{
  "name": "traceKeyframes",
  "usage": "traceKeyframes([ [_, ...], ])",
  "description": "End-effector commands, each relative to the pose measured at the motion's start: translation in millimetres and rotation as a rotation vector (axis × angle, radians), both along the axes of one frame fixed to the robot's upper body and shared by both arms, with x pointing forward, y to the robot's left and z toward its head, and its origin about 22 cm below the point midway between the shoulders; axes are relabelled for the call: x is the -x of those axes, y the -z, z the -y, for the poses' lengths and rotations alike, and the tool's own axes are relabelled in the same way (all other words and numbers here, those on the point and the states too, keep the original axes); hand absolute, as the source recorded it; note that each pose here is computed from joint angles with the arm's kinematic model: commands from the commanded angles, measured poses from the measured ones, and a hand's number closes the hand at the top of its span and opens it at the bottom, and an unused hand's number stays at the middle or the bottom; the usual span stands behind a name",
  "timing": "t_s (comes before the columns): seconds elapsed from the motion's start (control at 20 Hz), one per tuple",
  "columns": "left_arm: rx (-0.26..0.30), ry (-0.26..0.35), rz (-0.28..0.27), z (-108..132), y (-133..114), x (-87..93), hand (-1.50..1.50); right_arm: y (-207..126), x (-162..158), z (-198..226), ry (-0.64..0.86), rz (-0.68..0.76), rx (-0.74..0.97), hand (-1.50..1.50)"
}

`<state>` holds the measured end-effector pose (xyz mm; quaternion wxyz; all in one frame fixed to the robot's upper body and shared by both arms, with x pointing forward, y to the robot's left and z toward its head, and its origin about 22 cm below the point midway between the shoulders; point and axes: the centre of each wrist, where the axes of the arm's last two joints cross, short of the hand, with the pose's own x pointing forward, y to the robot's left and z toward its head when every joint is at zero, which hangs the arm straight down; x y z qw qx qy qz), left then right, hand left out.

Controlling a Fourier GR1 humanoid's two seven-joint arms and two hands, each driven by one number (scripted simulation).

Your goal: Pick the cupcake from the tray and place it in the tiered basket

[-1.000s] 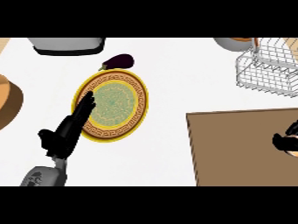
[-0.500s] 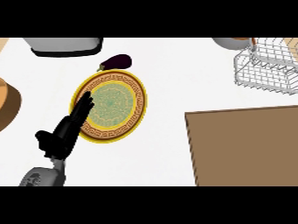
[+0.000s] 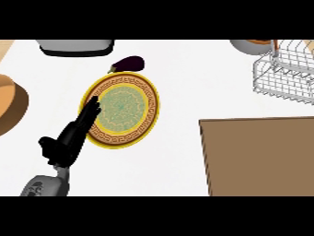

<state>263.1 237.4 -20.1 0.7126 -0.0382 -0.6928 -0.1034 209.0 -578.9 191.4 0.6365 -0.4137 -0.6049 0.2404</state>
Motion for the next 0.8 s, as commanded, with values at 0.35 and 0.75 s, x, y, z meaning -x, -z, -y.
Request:
traceKeyframes([
  [0.35,-0.001,0.04,0.006,23,-1,-5.6,0.0,-99,-41,6,-0.067,0.123,-0.121,1.5],
  [0.75,-0.015,0.05,0.009,14,-2,-16.0,0.0,-120,-119,-57,-0.082,0.052,-0.145,1.5],
])
